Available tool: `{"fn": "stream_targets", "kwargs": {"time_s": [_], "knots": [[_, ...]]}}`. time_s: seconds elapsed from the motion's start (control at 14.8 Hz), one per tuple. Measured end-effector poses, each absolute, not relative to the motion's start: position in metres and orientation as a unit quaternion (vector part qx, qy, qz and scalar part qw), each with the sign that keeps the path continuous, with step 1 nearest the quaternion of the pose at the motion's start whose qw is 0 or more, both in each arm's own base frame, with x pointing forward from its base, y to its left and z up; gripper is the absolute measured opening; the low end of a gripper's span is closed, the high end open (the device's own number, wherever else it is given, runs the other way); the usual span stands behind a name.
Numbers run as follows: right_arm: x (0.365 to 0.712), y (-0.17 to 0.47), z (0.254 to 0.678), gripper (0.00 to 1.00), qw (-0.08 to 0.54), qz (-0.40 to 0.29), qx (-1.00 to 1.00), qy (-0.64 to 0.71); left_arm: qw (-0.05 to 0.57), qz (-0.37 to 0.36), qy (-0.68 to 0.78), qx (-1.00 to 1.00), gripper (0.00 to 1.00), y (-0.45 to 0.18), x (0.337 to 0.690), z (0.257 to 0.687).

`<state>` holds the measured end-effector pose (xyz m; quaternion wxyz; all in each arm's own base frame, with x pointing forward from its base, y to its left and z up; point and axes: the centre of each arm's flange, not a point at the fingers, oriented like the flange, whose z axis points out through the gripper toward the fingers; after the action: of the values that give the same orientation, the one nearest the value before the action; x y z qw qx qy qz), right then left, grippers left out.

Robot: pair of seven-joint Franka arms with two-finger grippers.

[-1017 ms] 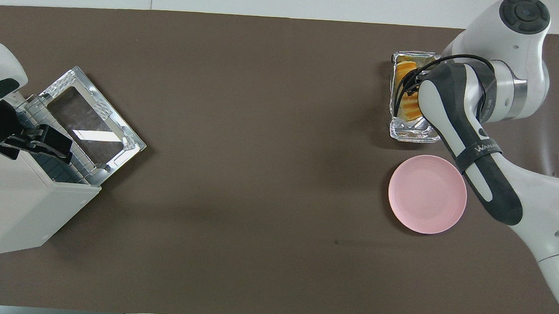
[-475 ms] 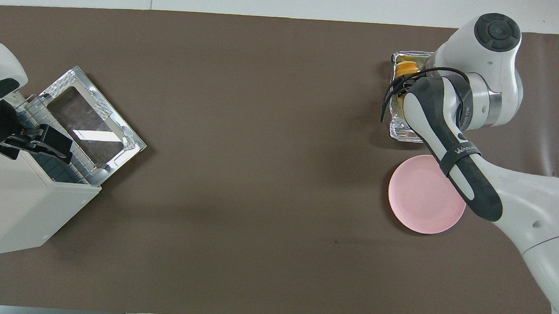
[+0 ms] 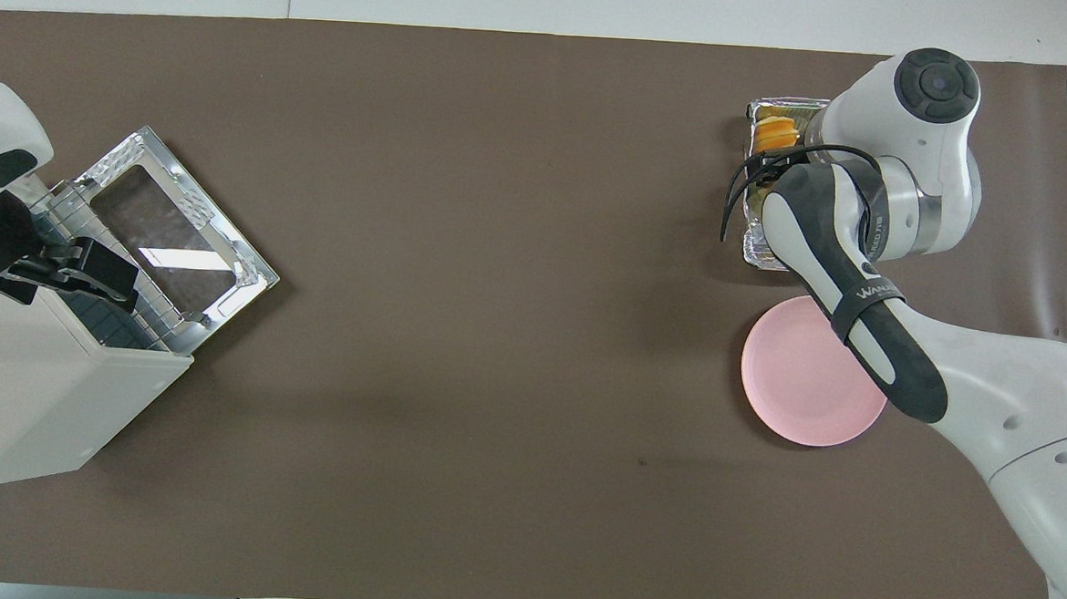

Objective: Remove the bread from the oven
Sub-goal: 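Grasp the bread slices in the foil tray with the right gripper, then lift the bread out of the tray and place it on the pink plate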

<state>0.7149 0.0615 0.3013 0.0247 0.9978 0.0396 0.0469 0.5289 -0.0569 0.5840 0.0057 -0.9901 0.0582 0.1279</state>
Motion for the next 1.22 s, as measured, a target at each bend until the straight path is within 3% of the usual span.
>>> {"fn": "stream_targets", "kwargs": {"time_s": [0.07, 0.14, 0.2, 0.27, 0.47, 0.75, 0.88, 1.22], "knots": [[0.714, 0.061, 0.299, 0.8, 0.024, 0.047, 0.998, 0.04, 0.006, 0.128, 0.058, -0.99, 1.0, -0.057, 0.529, 0.584], [0.714, 0.061, 0.299, 0.74, 0.024, 0.047, 0.998, 0.04, 0.006, 0.128, 0.058, -0.99, 1.0, -0.057, 0.529, 0.584], [0.714, 0.061, 0.3, 0.65, 0.024, 0.048, 0.998, 0.04, 0.006, 0.128, 0.058, -0.99, 1.0, -0.057, 0.529, 0.584], [0.714, 0.061, 0.302, 0.49, 0.024, 0.049, 0.998, 0.04, 0.006, 0.128, 0.058, -0.99, 1.0, -0.057, 0.529, 0.584], [0.715, 0.055, 0.308, 0.22, 0.026, 0.045, 0.998, 0.035, 0.006, 0.128, 0.058, -0.99, 1.0, -0.057, 0.529, 0.584], [0.716, 0.049, 0.335, 0.12, 0.033, 0.023, 0.999, 0.029, 0.006, 0.128, 0.058, -0.99, 1.0, -0.057, 0.529, 0.584], [0.713, 0.049, 0.361, 0.12, 0.036, 0.012, 0.999, 0.031, 0.006, 0.128, 0.058, -0.99, 1.0, -0.057, 0.529, 0.584], [0.662, 0.055, 0.448, 0.12, 0.017, -0.027, 0.999, 0.02, 0.006, 0.128, 0.058, -0.99, 1.0, -0.057, 0.529, 0.584]]}}
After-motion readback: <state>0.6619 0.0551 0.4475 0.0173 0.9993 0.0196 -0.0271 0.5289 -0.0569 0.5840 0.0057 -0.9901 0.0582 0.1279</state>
